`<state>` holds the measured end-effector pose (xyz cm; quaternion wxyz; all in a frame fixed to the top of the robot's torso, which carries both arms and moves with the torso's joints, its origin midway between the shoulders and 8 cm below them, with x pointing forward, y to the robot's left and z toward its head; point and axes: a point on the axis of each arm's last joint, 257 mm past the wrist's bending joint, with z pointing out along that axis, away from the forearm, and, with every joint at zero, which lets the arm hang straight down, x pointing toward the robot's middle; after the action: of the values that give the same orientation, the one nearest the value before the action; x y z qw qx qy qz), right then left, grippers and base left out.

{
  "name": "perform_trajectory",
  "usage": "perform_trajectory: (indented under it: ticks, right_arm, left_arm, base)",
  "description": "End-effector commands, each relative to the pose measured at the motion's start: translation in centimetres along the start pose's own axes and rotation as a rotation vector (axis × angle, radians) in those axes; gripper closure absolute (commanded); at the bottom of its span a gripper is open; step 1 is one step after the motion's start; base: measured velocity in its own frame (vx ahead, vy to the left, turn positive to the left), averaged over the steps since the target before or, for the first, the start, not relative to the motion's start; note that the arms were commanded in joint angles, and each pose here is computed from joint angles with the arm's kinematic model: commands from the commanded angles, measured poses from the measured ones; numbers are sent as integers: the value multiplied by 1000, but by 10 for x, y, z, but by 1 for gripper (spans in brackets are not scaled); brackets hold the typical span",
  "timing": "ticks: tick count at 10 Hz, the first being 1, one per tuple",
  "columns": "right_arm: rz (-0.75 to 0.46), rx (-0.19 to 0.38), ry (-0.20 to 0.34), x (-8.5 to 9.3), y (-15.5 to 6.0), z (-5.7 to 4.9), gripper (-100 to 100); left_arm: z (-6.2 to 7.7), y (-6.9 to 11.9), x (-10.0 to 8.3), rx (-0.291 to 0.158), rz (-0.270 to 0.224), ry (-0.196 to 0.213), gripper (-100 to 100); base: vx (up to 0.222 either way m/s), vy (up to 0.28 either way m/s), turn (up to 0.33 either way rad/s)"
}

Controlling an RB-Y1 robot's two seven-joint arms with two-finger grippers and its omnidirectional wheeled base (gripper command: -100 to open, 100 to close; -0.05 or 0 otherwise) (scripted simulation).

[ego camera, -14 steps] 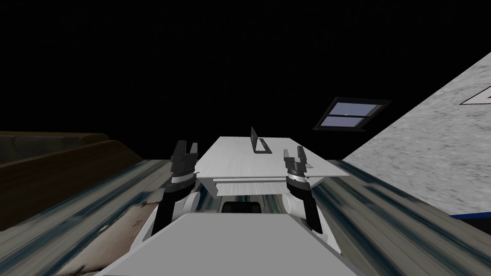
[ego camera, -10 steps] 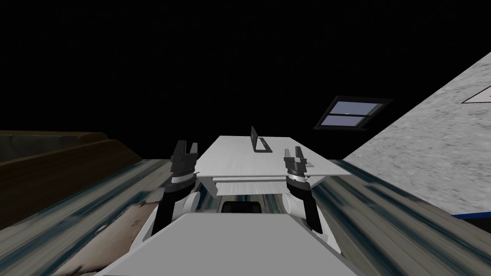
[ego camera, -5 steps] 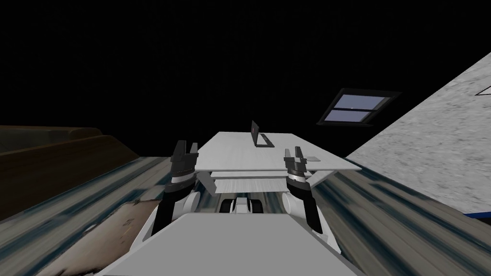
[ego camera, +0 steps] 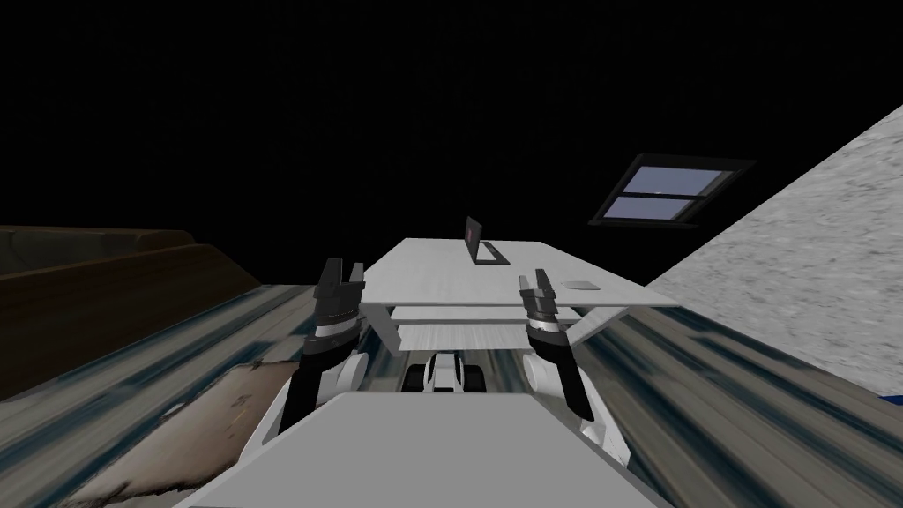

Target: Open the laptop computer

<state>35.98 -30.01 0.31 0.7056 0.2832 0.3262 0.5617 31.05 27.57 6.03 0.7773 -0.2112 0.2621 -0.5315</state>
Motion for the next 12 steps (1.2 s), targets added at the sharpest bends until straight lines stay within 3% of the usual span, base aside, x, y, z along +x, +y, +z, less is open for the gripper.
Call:
perform_trajectory:
  ticks: [1,6,7,12]
  right_arm:
    - [-116,44,65,-1,-23,0,-100]
    - [-401,135,178,-20,-78,3,-100]
    - [-401,145,178,-21,-83,1,-100]
    - [-662,229,251,-57,-129,5,-100]
  left_arm:
    - [0,0,0,0,0,0,0]
    - [0,0,0,0,0,0,0]
    - [0,0,0,0,0,0,0]
    - [0,0,0,0,0,0,0]
  base:
    - [-85,147,33]
    - [-115,169,42]
    - [-80,141,-12]
    - [-77,131,51]
